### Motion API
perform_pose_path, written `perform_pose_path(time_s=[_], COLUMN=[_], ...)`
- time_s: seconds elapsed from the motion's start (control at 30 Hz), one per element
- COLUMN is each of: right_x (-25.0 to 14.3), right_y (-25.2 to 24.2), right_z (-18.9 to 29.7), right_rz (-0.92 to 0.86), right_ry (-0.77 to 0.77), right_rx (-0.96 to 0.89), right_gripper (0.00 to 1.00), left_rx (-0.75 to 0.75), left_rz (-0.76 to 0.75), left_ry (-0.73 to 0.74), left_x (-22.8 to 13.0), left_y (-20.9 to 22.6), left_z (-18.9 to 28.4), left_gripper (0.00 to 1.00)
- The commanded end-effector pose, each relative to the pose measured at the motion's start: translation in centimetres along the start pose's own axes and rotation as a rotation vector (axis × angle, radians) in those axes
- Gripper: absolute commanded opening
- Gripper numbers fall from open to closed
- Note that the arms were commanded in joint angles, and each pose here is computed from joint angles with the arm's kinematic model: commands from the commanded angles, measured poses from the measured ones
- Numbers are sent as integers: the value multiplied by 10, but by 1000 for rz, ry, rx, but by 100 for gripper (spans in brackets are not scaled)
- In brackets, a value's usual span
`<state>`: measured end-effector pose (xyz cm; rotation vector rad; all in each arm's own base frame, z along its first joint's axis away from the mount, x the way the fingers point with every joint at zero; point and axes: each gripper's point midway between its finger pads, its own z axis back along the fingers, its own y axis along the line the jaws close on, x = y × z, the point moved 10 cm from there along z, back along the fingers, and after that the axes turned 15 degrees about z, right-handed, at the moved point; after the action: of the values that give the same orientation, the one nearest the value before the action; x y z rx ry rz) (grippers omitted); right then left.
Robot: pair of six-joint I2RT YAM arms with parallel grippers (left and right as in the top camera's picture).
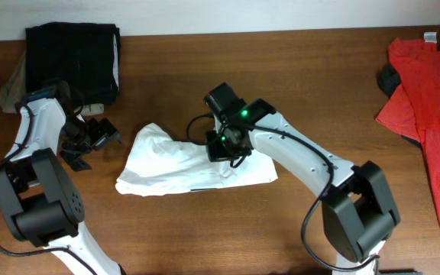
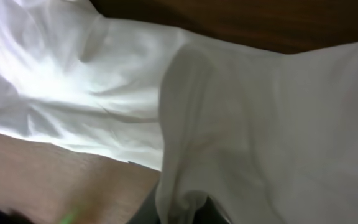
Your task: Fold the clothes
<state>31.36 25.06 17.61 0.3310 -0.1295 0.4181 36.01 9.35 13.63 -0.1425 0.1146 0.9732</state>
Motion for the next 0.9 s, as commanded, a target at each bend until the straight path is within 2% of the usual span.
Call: perform_pose_path(time_s=[0.0,0.1,0.23,0.33,0.43,0.47,0.5,0.6,0.67,0.77,0.87], right_x=[1,1,4,16,22,22,21,14,7,-2,-12], right_y=[10,13,7,-16,-41,-49,-55,-62,-56,-37,-18], right_z=[-16,-18,-12,15,30,33,34,27,15,-6,-30], right_rz=[14,32,57,16,-25,-48,-63,-83,-70,-27,-51], right_ry=[20,17,13,16,7,9,15,45,69,84,83], right_rx=[10,16,16,-3,-18,-22,-26,-31,-26,40,56], right_gripper=[30,47,52,57,73,74,73,45,31,25,25], left_rx=[17,17,17,17,17,17,17,17,17,17,18], left_rz=[-1,-1,-1,-1,-1,-1,-1,-1,-1,-1,-1], left_ry=[-16,-15,-15,-16,-16,-16,-16,-16,-16,-16,-14], left_x=[1,1,1,1,1,1,1,1,1,1,1], left_y=[0,0,0,0,0,0,0,0,0,0,0], left_z=[0,0,0,0,0,0,0,0,0,0,0], left_gripper=[99,99,99,99,99,99,99,99,99,99,99])
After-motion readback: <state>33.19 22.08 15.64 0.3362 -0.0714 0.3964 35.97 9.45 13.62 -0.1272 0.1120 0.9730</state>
